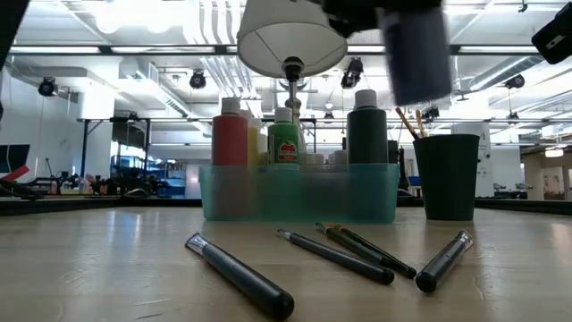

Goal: Pick & Place Paint Supplies
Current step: Move the blue paint bottle to the right

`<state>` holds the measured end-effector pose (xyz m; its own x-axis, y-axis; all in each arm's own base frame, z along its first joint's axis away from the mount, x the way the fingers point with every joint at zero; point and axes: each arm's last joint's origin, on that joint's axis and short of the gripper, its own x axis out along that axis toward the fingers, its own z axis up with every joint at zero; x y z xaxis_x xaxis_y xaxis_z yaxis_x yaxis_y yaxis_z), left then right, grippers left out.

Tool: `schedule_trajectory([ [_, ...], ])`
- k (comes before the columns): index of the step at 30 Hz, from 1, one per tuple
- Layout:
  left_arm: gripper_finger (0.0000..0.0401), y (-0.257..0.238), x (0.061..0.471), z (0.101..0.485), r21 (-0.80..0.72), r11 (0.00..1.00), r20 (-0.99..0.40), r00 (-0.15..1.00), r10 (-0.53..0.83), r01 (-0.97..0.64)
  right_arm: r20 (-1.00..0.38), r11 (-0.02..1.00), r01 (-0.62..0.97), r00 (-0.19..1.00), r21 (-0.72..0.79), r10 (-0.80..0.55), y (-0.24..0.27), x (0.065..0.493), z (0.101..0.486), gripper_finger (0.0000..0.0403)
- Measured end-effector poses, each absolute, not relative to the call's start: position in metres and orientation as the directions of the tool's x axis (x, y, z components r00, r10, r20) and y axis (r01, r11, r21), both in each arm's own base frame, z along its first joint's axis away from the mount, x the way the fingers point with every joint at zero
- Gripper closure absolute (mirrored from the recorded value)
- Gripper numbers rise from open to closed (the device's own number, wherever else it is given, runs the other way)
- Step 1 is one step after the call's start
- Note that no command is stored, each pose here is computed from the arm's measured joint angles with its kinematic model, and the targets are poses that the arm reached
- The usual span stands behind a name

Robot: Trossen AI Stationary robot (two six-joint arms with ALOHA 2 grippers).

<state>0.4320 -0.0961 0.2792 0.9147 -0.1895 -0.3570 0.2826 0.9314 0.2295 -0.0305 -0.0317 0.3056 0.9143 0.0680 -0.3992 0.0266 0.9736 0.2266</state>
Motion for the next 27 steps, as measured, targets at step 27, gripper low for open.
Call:
schedule_trajectory([
  [27, 0.0211, -0.102, 0.472, 0.226, 0.092, 0.971, -0.455, 0.877, -0.155, 0.219, -0.400, 0.974, 0.027, 0.914, 0.226, 0.068, -0.032, -0.030, 0.306, 0.0394],
])
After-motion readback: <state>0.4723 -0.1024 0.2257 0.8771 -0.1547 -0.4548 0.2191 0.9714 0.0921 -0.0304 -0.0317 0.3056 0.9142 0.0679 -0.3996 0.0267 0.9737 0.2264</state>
